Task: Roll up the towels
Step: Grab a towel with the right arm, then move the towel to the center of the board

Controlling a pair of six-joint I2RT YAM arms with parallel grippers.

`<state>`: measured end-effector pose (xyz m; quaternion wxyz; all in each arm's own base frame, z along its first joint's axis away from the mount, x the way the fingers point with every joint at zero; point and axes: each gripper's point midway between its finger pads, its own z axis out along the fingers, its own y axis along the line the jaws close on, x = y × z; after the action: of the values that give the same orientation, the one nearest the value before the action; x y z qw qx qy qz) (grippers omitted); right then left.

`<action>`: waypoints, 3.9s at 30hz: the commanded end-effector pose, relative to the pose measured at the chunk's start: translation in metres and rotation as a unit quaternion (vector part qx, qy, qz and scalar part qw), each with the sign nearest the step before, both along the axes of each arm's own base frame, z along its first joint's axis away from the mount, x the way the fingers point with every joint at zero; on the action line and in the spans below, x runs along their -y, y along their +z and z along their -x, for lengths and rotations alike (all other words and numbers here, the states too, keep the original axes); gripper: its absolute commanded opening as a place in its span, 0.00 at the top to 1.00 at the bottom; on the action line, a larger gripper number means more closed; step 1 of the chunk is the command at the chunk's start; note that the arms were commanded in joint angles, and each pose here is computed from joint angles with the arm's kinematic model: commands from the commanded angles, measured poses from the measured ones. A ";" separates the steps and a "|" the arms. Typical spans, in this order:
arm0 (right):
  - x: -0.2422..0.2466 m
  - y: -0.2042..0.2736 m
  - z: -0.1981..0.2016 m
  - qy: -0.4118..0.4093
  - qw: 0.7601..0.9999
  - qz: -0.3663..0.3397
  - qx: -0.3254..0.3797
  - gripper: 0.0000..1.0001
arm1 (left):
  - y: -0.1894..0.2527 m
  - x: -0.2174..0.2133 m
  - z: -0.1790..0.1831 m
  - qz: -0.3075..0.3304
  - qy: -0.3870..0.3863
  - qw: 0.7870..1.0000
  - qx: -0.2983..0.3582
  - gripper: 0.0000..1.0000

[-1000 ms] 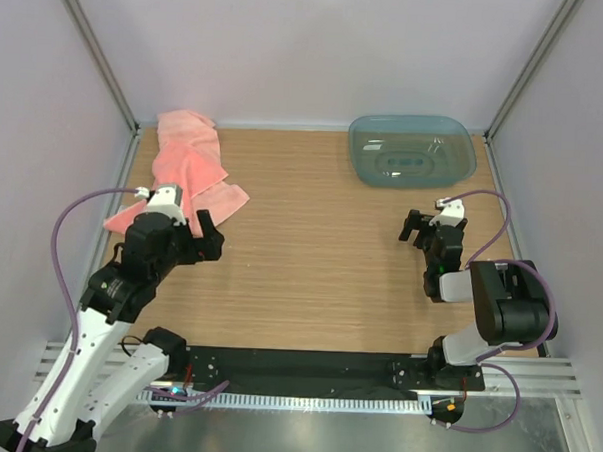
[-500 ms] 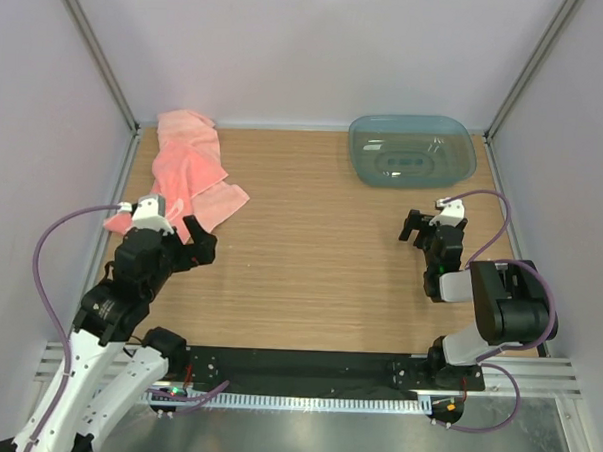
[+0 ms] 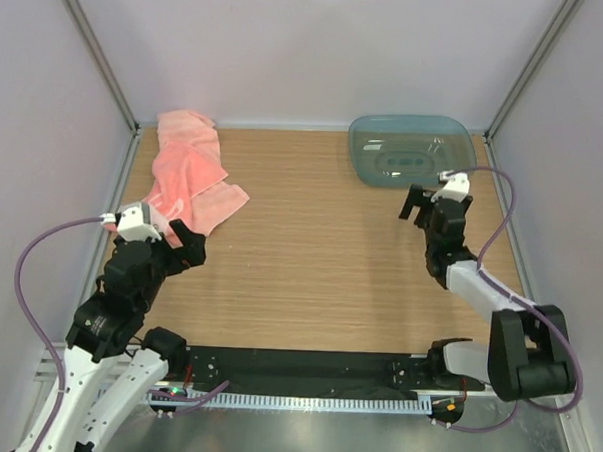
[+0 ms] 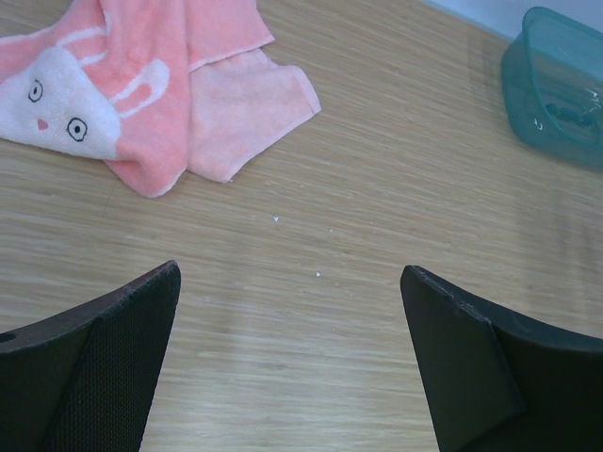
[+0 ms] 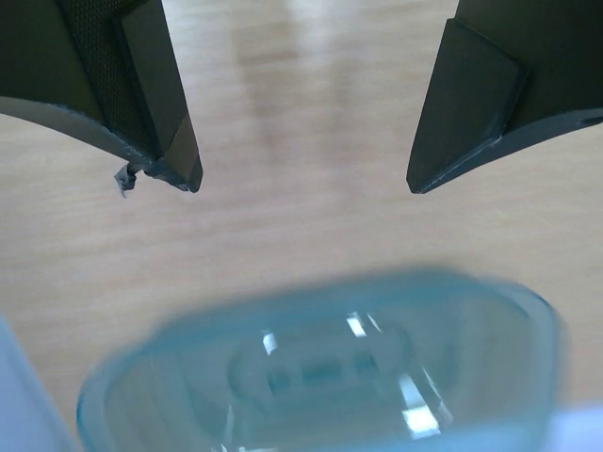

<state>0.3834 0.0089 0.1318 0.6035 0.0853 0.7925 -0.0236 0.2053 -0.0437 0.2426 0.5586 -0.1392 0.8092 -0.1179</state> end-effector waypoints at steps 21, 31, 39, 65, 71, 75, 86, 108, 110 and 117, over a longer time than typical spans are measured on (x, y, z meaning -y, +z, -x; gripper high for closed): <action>-0.422 0.050 -0.065 0.417 0.861 -0.182 -0.227 0.00 | 0.009 -0.017 0.000 0.009 0.053 0.998 0.018 0.00; -0.467 -0.018 -0.077 0.410 0.859 -0.181 -0.250 0.00 | 0.016 -0.021 0.007 0.024 0.060 0.997 0.044 0.00; -0.487 -0.029 -0.101 0.388 0.863 -0.221 -0.235 0.01 | 0.012 -0.016 0.004 0.020 0.049 0.998 0.031 0.00; -0.537 -0.058 -0.085 0.395 0.823 -0.318 -0.257 0.66 | 0.015 -0.014 0.004 0.024 0.042 0.998 0.037 0.00; -0.526 -0.016 -0.077 0.410 0.826 -0.301 -0.245 0.99 | 0.015 -0.016 0.004 0.022 0.046 0.998 0.038 0.00; -0.502 0.042 -0.074 0.418 0.839 -0.271 -0.219 0.99 | 0.015 -0.017 0.005 0.019 0.049 0.998 0.037 0.00; -0.325 0.132 0.026 0.350 0.898 -0.181 -0.194 0.99 | -0.013 -0.002 -0.013 -0.005 0.037 0.998 -0.056 0.00; -0.244 0.046 0.129 0.321 0.889 -0.150 -0.291 0.99 | -0.183 0.189 -0.069 -0.056 -0.150 0.958 -0.236 0.00; -0.240 0.048 0.130 0.318 0.891 -0.146 -0.288 0.99 | -0.186 0.192 -0.079 -0.060 -0.135 0.961 -0.235 0.00; -0.222 0.056 0.141 0.311 0.898 -0.135 -0.281 0.99 | -0.202 0.205 -0.100 -0.058 -0.114 0.964 -0.232 0.00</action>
<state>0.2451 0.2398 0.1747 0.2974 -0.0885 0.9158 0.2551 0.2772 -0.2309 0.0247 0.3006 -0.0068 0.9507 -0.0764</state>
